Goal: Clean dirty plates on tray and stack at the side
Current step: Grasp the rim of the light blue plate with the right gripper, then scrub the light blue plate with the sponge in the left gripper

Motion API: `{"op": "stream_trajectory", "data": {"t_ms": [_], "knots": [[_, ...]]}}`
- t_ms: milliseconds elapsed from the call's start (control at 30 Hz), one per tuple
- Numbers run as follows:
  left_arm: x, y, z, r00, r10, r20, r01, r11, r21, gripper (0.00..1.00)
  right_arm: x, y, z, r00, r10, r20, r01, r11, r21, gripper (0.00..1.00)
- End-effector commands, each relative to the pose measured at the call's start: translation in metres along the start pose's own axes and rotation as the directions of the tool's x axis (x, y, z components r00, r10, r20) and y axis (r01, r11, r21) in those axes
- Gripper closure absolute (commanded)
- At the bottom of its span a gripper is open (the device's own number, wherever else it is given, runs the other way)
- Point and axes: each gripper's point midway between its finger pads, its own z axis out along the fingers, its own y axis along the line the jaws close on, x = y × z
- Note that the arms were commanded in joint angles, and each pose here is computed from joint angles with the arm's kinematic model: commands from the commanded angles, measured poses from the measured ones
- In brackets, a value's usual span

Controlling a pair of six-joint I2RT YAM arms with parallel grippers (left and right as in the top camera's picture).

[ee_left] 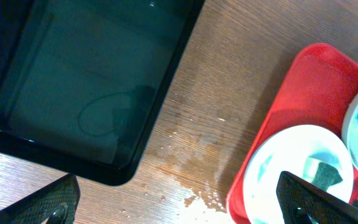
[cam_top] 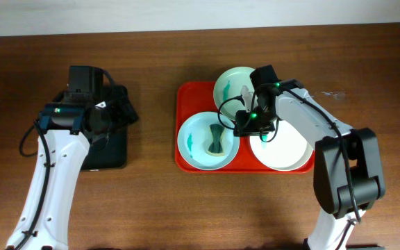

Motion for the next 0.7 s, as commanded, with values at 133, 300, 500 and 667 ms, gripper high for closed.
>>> {"op": "stream_trajectory", "data": {"t_ms": [133,300,500,667], "knots": [[0.006,-0.009,-0.001,0.999,0.02,-0.032,-0.018,0.998,0.057,0.01,0.012,-0.014,0.029,1.0,-0.012,-0.017,0.013,1.0,0.014,0.64],[0.02,-0.036,-0.002,0.99,0.099,-0.097,-0.078,0.976,0.202,0.56,0.013,-0.012,0.035,1.0,-0.015,-0.008,0.015,1.0,-0.011,0.66],[0.073,-0.099,0.027,0.92,0.349,-0.179,-0.283,0.907,0.314,0.51,0.012,0.001,0.035,1.0,-0.008,-0.006,0.007,0.996,-0.086,0.93],[0.101,-0.149,0.074,0.871,0.457,-0.18,-0.372,0.853,0.367,0.5,0.013,0.007,0.034,1.0,-0.01,-0.01,0.009,0.993,-0.119,0.89]]}}
